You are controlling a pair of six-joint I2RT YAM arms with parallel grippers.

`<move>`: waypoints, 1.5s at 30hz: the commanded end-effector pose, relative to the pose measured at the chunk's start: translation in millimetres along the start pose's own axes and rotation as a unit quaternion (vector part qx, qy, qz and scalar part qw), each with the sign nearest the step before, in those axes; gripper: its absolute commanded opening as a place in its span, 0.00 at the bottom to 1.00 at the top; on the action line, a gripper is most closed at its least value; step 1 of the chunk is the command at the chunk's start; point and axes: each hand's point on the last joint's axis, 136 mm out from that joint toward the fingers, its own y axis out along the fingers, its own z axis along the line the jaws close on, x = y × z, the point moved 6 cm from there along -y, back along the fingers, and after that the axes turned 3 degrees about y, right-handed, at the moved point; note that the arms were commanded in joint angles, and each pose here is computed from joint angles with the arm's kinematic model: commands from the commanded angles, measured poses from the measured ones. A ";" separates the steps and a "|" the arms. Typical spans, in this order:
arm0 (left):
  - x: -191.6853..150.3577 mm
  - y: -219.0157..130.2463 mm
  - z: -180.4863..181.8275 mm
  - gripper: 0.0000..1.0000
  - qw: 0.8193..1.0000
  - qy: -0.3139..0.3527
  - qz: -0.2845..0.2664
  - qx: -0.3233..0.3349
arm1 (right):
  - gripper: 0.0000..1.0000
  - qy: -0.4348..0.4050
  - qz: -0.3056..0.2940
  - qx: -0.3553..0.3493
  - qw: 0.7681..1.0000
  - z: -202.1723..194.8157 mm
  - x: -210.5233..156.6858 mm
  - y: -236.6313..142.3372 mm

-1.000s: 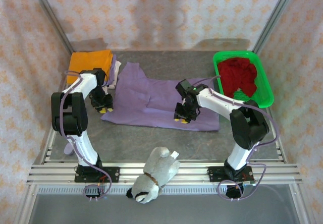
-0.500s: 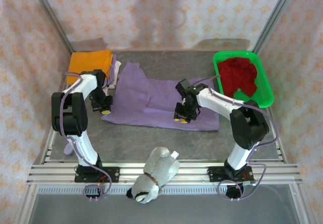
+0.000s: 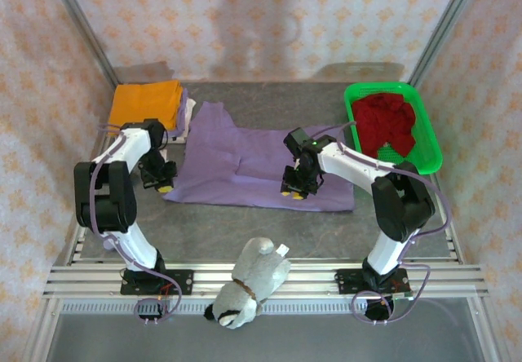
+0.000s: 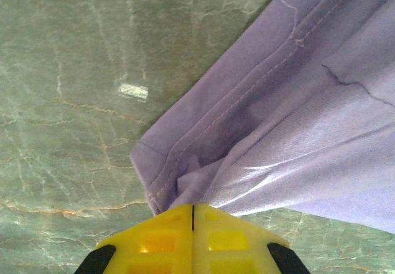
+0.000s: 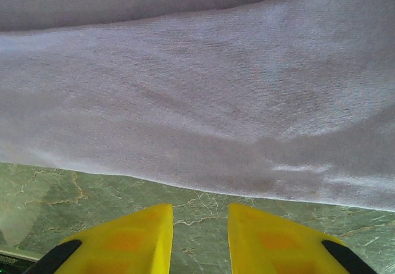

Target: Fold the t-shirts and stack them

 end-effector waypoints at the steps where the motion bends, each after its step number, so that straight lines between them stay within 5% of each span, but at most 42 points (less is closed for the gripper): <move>1: -14.7 0.6 13.9 0.00 0.999 -0.024 0.024 0.022 | 0.29 0.000 0.002 0.000 1.000 -3.2 -5.7 -2.5; 15: -23.6 31.7 23.6 0.00 0.990 -0.032 0.135 0.031 | 0.29 0.027 0.024 -0.020 0.999 -17.7 -7.1 27.0; 25: -26.1 48.4 20.3 0.00 0.985 -0.045 0.165 0.013 | 0.29 0.047 0.049 -0.071 0.995 -46.4 -17.9 51.1; 30: -22.3 30.0 17.3 0.00 0.991 -0.046 0.122 0.002 | 0.29 0.056 0.057 -0.070 0.994 -56.4 -26.6 56.3; 35: -11.9 -5.1 12.2 0.30 0.996 -0.049 0.076 -0.013 | 0.29 0.037 0.018 -0.019 0.999 -34.0 -23.6 18.7; 41: 0.6 -48.6 -11.0 0.30 0.999 -0.040 0.000 -0.031 | 0.30 0.032 -0.009 -0.025 0.999 -28.0 -7.0 -6.9; 45: 1.6 -42.6 -48.4 0.28 0.998 -0.011 -0.024 -0.055 | 0.30 0.042 -0.007 -0.035 0.998 -38.7 6.8 4.4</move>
